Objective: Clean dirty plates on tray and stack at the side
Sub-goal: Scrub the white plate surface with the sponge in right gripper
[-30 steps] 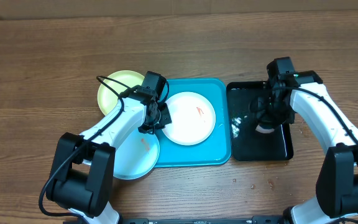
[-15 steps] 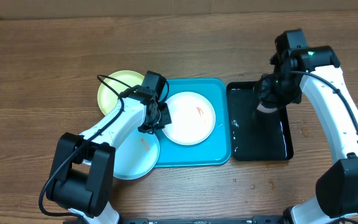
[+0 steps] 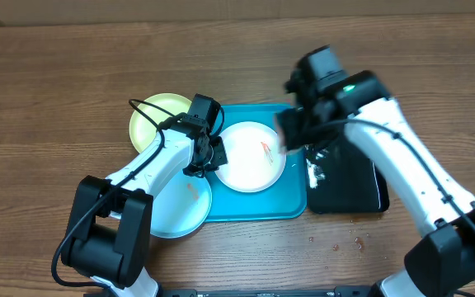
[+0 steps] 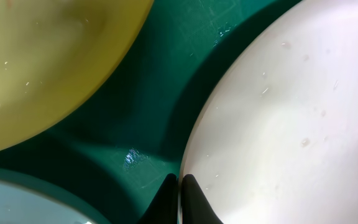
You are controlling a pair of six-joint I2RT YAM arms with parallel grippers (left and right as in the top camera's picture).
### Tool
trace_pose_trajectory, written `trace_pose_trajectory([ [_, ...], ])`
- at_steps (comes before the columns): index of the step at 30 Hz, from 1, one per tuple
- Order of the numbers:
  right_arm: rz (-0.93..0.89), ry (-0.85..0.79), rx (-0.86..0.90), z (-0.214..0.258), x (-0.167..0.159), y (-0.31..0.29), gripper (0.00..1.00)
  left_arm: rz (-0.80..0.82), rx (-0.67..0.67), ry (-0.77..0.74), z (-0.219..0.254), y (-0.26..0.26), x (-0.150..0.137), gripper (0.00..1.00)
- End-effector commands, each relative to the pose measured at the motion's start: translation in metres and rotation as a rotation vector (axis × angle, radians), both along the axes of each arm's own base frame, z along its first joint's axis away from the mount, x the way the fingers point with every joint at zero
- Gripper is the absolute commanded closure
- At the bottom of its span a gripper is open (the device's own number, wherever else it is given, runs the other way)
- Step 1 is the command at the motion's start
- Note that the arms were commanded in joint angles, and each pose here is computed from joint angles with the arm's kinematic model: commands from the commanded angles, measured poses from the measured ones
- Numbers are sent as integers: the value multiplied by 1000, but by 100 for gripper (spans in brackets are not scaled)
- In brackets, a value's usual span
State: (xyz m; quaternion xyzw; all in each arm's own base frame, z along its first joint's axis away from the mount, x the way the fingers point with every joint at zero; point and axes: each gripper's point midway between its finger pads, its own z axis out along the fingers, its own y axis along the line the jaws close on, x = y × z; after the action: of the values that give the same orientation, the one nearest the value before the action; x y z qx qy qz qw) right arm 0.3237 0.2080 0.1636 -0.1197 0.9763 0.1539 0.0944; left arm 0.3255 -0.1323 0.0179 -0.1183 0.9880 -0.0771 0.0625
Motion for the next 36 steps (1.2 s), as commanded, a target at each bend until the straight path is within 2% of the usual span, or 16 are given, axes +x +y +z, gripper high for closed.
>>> trace_pose_trajectory([
  [1, -44, -64, -53, 0, 4, 11, 96, -18, 17, 1, -2, 3, 3, 96],
  [6, -40, -114, -98, -15, 9, 24, 96, -19, 18, 5, -2, 4, 3, 96],
  [26, -17, -6, -279, -114, 26, 22, 96, -20, 22, 15, -2, 5, 0, 96],
  [36, -11, 36, -308, -141, 24, 20, 96, -22, 22, 15, -2, 5, 0, 96],
])
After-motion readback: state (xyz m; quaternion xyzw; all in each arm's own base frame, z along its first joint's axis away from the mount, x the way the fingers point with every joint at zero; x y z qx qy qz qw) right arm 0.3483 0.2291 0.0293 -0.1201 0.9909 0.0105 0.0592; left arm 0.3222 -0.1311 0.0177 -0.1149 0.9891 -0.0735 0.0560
